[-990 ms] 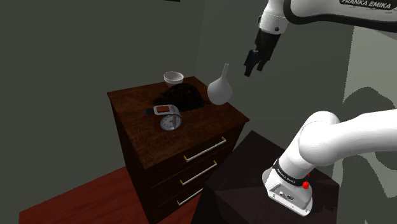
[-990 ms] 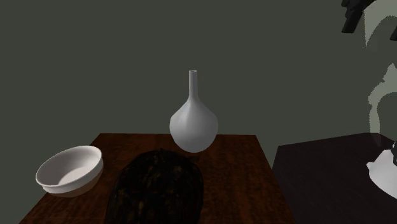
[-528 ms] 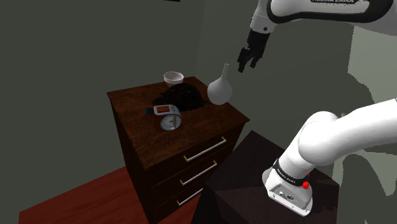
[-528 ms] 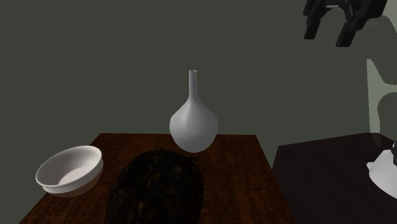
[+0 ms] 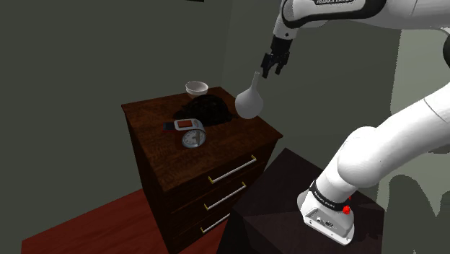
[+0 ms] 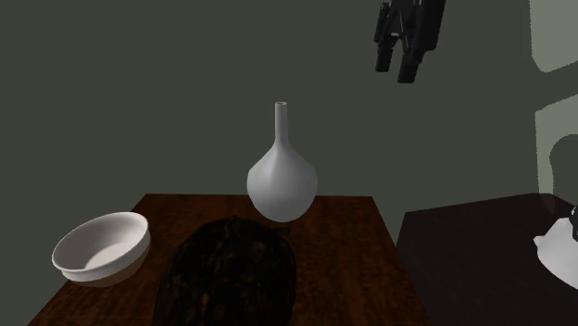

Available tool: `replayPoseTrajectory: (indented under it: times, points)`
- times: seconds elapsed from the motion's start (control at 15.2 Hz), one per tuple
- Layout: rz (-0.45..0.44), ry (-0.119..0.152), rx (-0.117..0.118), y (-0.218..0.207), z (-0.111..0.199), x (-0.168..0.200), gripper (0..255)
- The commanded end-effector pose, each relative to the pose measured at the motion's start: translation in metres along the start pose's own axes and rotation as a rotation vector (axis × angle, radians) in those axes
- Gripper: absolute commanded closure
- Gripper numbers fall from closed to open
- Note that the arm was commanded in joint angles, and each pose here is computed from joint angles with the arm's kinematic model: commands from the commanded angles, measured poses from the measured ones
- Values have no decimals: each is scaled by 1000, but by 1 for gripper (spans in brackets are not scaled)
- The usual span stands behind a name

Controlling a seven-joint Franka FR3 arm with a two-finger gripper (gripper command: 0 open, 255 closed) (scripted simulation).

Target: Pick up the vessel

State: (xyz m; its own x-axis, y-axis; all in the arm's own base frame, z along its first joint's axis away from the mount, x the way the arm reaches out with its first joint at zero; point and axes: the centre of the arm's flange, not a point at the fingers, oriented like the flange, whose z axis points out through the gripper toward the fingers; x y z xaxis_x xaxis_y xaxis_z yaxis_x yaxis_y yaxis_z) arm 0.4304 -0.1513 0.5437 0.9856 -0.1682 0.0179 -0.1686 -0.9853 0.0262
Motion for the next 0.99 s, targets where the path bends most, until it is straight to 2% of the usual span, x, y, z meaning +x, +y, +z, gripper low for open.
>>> replayPoseTrajectory:
  times: [0.0,0.92]
  points:
    - [7,-3,3,16,7,24,0]
    - [62,-30,29,127,65,167,0]
